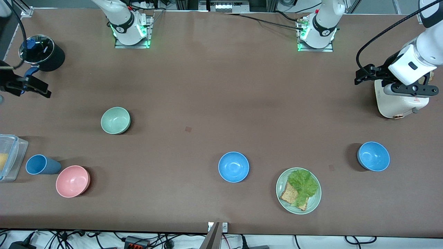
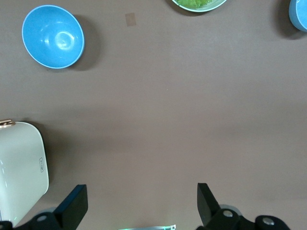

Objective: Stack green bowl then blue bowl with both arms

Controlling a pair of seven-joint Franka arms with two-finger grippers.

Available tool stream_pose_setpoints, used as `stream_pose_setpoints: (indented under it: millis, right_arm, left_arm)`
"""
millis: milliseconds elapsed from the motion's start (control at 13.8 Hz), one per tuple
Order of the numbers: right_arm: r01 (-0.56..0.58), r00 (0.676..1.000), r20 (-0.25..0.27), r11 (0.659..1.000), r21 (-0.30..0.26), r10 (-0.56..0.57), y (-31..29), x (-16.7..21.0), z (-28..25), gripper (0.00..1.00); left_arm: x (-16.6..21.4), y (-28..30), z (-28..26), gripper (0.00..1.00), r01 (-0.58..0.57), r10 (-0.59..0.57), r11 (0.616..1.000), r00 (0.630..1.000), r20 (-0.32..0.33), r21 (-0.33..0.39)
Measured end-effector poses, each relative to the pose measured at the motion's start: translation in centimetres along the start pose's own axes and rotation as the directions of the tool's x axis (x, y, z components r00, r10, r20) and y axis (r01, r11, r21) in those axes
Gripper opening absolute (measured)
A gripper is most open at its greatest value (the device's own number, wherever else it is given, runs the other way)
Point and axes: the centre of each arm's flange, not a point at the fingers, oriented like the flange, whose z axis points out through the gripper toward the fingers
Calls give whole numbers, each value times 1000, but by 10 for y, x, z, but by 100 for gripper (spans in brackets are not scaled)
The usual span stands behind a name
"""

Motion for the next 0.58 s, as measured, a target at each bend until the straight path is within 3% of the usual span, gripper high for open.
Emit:
stream_pose_setpoints:
  millis: [581]
  right_arm:
    - [3, 979, 206, 1000, -7, -2, -4, 61, 190, 100]
  left_arm:
    - [-1, -1, 2, 100, 2, -2, 1000, 1000, 15, -1]
